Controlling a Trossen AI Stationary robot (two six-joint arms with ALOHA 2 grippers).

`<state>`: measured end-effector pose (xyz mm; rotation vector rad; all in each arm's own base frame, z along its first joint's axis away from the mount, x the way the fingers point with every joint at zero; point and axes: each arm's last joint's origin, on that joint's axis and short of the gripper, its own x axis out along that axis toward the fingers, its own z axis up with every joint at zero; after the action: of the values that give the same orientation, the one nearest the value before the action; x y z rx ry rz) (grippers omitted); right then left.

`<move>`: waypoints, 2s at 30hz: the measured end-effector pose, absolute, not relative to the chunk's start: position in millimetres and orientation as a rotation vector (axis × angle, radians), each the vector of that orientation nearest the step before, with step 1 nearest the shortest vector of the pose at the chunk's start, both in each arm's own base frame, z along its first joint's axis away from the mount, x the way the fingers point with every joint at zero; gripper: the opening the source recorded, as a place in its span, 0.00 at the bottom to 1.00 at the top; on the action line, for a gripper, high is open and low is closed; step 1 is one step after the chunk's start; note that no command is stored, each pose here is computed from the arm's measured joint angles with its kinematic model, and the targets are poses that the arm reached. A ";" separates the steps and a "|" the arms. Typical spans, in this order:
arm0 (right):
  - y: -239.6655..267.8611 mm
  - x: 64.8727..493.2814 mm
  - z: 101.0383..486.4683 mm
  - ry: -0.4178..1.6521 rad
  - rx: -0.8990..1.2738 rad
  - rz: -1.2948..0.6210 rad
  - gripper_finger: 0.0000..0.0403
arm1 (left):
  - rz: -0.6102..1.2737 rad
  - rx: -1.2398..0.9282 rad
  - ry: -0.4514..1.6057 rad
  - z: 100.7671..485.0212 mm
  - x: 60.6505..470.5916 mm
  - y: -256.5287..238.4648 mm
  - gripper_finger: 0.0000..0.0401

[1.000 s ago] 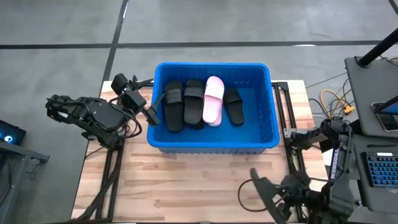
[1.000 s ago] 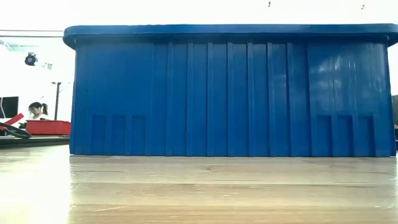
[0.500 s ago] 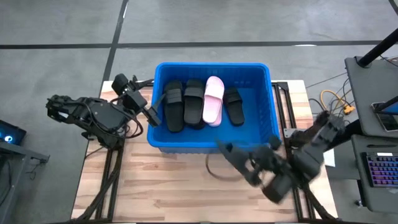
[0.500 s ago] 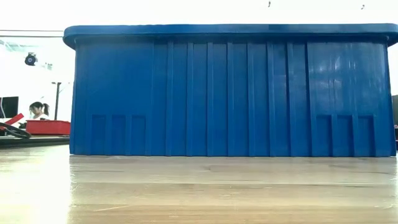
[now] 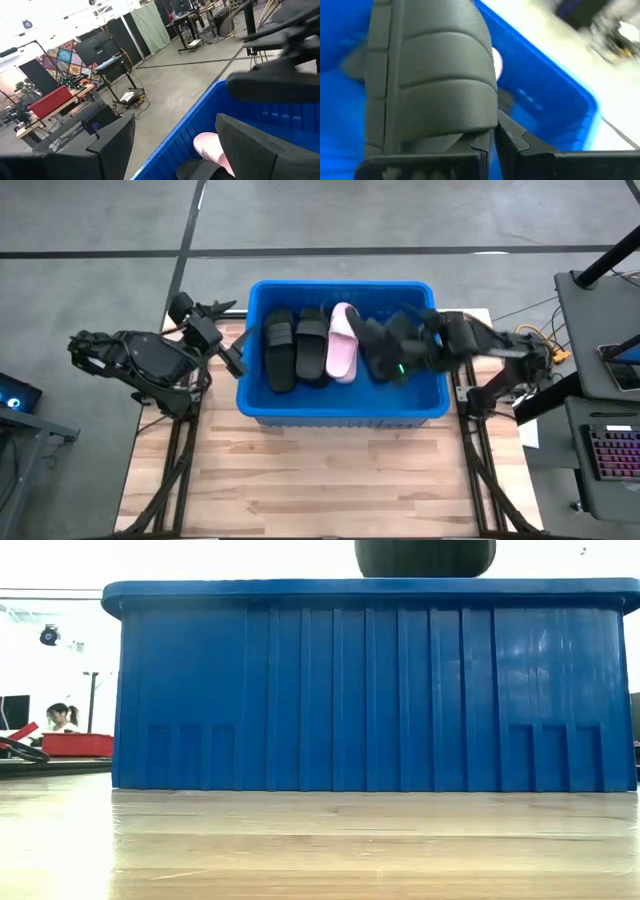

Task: Pick and place slides into bin
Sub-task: Put the black slide into the blue bin

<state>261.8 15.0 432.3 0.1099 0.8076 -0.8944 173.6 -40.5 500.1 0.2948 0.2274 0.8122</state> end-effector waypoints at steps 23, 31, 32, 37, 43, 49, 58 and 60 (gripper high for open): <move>-109.0 294.5 334.0 1.291 0.213 -1.164 0.02 | 0.823 0.277 0.161 518.4 126.4 -21.5 0.65; -121.3 310.7 303.6 1.354 0.280 -1.230 0.02 | 0.824 0.269 0.150 520.4 120.9 -19.3 0.65; -123.6 313.8 297.7 1.374 0.282 -1.231 0.02 | 0.824 0.267 0.148 520.8 119.6 -18.8 0.65; -133.9 324.7 273.2 1.451 0.273 -1.248 0.02 | 0.824 0.264 0.145 521.2 115.3 -17.1 0.65; -147.2 331.6 249.3 1.519 0.273 -1.273 0.02 | 0.825 0.255 0.135 522.4 109.0 -14.5 0.65; -158.5 334.9 241.5 1.485 0.300 -1.289 0.02 | 0.824 0.248 0.128 523.2 105.1 -12.9 0.65; -159.9 324.8 251.3 1.484 0.326 -1.348 0.02 | 0.820 0.248 0.128 522.9 105.1 -13.0 0.65; -158.8 322.7 256.6 1.461 0.333 -1.356 0.02 | 0.820 0.248 0.128 522.9 105.1 -13.0 0.65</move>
<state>322.7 -158.8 256.6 0.3334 1.4609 -1.3560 105.1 -13.0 522.9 0.2484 0.1282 0.8204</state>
